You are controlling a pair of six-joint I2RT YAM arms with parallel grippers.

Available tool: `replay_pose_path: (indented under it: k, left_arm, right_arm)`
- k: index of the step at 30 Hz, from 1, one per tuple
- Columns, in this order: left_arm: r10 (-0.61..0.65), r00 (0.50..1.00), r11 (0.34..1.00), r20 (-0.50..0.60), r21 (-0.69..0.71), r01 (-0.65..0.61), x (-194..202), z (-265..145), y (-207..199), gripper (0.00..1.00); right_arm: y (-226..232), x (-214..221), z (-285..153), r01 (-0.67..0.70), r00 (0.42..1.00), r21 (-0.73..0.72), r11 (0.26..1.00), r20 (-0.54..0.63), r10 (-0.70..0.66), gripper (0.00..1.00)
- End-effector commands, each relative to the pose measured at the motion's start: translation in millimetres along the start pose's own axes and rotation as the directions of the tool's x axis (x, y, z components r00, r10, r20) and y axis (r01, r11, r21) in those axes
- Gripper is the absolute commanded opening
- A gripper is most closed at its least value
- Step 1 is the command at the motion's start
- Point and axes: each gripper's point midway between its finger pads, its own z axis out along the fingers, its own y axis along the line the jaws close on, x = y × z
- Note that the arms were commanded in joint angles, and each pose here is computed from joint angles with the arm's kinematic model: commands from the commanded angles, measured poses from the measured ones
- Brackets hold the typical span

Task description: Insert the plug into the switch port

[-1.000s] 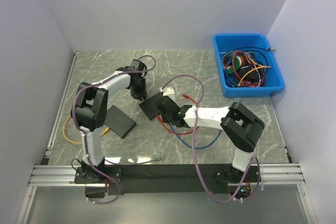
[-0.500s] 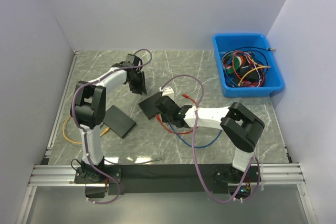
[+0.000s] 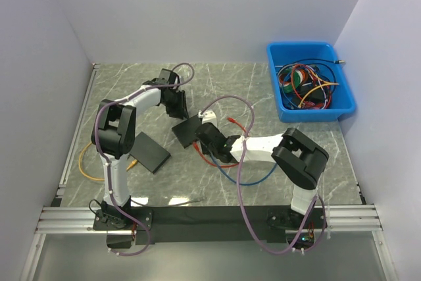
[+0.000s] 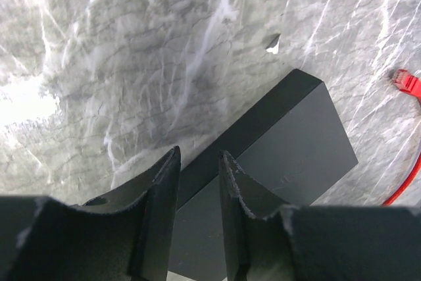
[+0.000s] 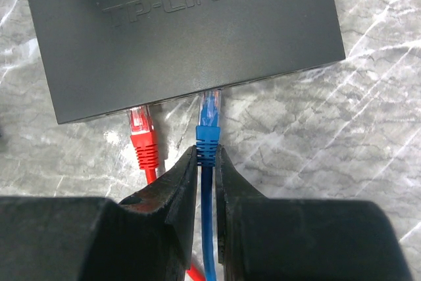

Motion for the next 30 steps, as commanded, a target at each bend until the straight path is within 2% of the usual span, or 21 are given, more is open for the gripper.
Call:
replay_pose_path:
  k: [1,16,30]
  left_arm:
    - [0.053,0.998,0.996,-0.035,0.072,-0.051,6,1,-26,0.36]
    - [0.064,0.997,0.997,-0.047,0.053,-0.061,9,3,-24,0.35]
    - [0.096,0.994,0.995,-0.047,-0.006,-0.097,12,6,-18,0.33]
  right_arm:
    - [11,-21,8,-0.013,0.995,-0.044,0.999,0.103,0.018,0.00]
    - [6,-18,25,0.039,0.991,-0.046,0.998,0.131,-0.033,0.00]
    - [-7,-45,8,0.044,0.982,-0.076,0.996,0.187,-0.029,0.00]
